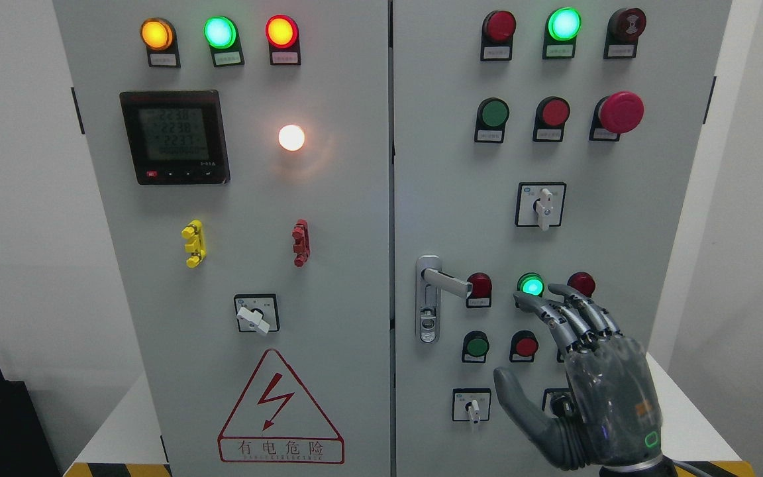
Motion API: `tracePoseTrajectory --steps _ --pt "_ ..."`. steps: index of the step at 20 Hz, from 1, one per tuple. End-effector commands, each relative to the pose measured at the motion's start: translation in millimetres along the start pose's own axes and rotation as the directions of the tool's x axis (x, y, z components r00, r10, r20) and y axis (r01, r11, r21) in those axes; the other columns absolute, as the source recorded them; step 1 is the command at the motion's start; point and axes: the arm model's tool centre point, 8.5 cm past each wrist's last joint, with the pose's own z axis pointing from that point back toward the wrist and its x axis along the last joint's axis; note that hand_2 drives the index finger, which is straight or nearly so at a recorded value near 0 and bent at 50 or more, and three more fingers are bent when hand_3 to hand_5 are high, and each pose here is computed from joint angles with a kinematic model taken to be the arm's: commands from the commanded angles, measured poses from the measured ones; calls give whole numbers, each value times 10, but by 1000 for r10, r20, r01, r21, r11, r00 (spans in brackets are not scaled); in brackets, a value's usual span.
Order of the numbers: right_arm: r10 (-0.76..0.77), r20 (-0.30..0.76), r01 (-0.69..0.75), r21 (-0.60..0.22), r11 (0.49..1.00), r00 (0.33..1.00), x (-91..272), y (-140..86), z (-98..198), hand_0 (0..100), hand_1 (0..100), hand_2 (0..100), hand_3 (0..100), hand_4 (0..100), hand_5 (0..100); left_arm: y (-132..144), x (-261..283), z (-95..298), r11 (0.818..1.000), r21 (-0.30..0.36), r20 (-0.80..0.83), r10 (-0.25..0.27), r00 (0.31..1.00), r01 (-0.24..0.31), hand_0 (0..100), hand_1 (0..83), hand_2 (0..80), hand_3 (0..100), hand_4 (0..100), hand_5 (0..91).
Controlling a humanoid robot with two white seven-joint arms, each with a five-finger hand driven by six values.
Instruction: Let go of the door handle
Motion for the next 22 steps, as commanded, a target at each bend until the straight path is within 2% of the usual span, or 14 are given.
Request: tracePoseTrajectory --steps 1,22 --pt "29 7 -29 23 999 1000 -135 -109 94 416 100 0 38 0 0 6 -57 9 1000 3 -15 13 1000 -13 120 389 0 0 0 0" --pt "9 -1 -9 48 999 1000 -117 -37 248 386 132 0 49 0 0 6 -57 9 1000 3 -15 13 1000 -13 120 389 0 0 0 0"
